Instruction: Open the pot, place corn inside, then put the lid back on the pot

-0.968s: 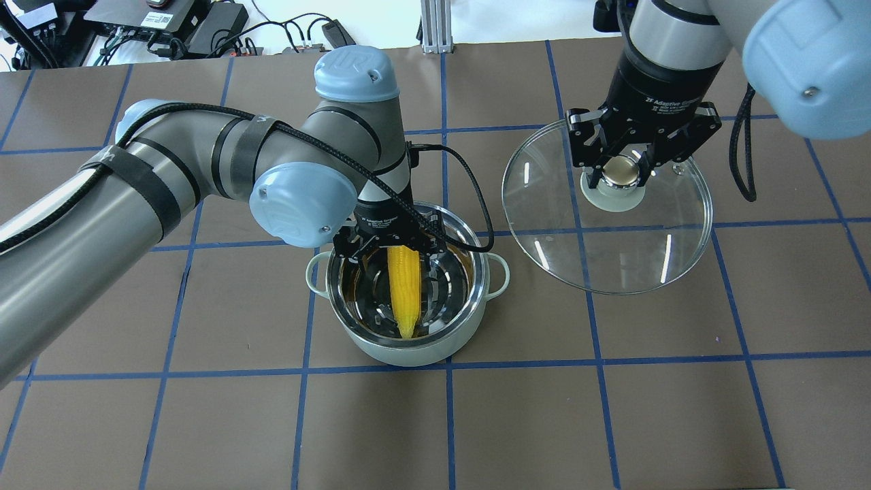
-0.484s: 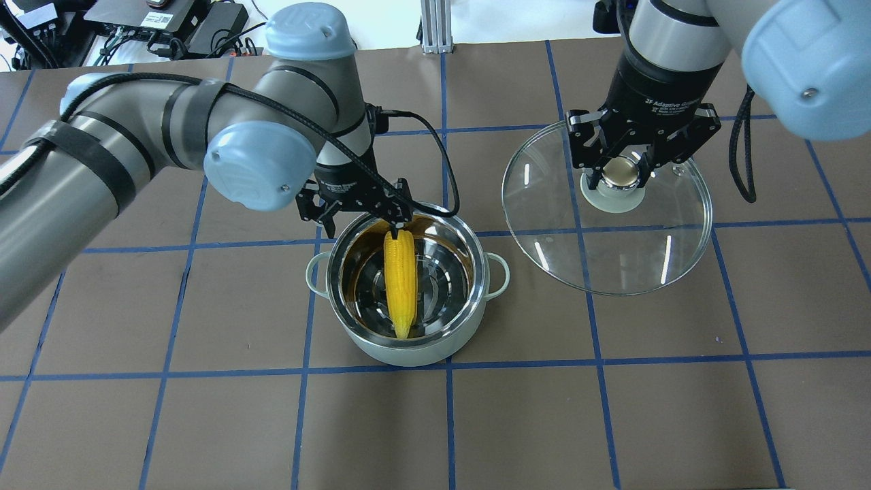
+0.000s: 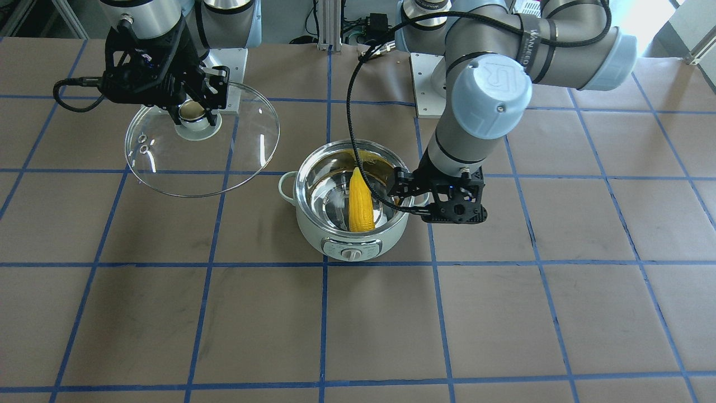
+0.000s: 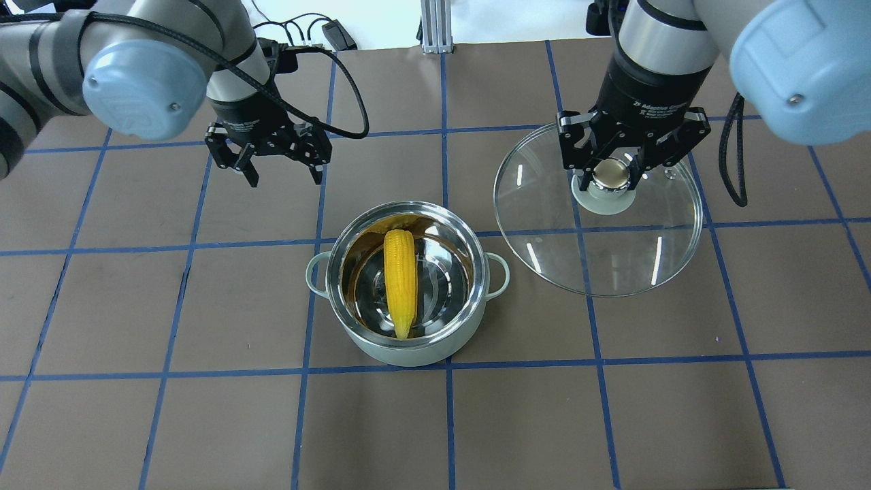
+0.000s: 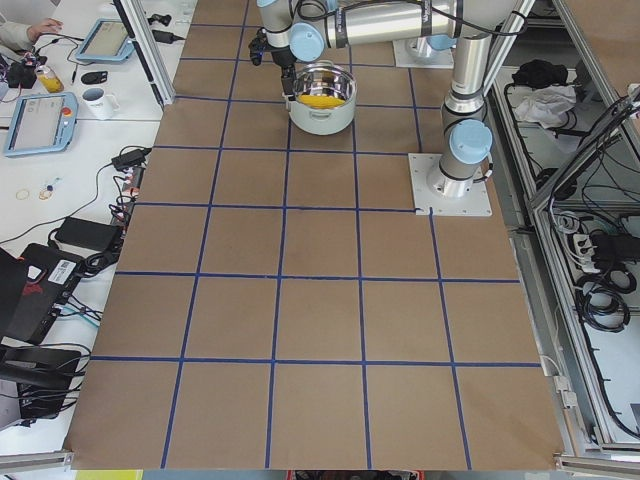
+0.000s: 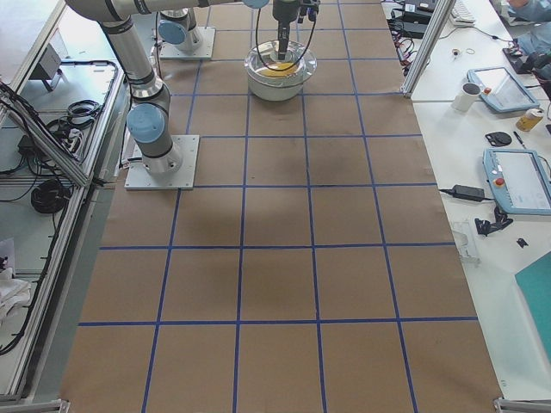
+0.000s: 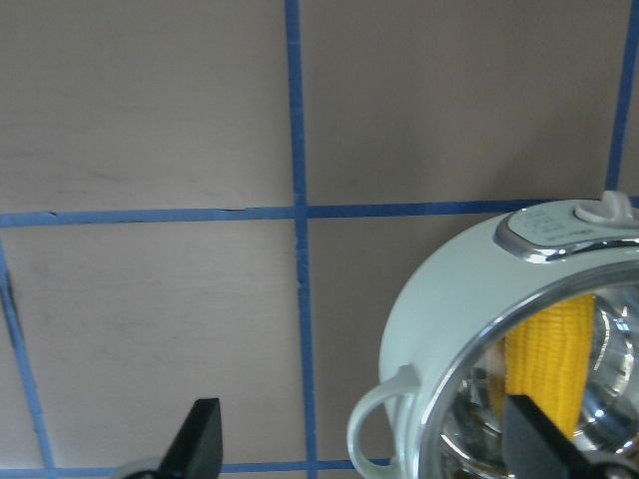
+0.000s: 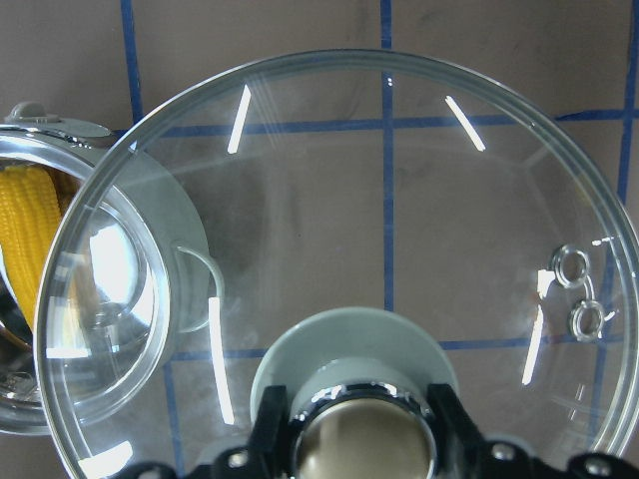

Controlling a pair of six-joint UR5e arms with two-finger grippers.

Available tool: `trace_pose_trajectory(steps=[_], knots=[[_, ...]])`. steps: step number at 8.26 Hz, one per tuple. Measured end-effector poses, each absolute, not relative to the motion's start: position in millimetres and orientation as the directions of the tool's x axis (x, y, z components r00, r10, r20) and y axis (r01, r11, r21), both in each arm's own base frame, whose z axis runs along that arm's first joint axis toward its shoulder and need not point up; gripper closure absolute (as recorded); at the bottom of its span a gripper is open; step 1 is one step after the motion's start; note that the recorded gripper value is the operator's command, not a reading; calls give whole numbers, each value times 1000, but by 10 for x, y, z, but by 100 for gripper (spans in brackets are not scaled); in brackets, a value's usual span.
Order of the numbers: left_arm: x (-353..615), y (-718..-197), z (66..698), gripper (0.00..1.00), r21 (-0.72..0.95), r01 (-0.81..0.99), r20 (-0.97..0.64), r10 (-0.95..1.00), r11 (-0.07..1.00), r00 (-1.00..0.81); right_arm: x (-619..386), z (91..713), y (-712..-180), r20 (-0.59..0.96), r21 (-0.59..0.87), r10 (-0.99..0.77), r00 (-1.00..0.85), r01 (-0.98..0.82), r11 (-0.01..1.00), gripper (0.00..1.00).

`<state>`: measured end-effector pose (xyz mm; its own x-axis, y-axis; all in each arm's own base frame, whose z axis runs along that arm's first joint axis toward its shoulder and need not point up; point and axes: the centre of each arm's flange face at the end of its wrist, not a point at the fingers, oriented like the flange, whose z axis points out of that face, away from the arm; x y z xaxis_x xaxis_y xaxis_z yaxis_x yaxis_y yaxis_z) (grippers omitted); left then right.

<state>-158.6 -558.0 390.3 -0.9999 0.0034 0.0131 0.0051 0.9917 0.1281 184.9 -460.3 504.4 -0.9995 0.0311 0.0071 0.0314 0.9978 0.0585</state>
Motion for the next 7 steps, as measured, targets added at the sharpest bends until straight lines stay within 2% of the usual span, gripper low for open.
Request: trace_pose_trajectory(steps=[2, 7], knots=[[-1246, -5685, 4075, 0, 130, 72, -45, 79, 989, -996, 2275, 4911, -4589, 9, 49, 58, -998, 58, 997, 79], [-805, -5779, 4266, 0, 122, 4, -76, 14, 993, -997, 4123, 4030, -4337, -10, -14, 136, -991, 136, 991, 79]])
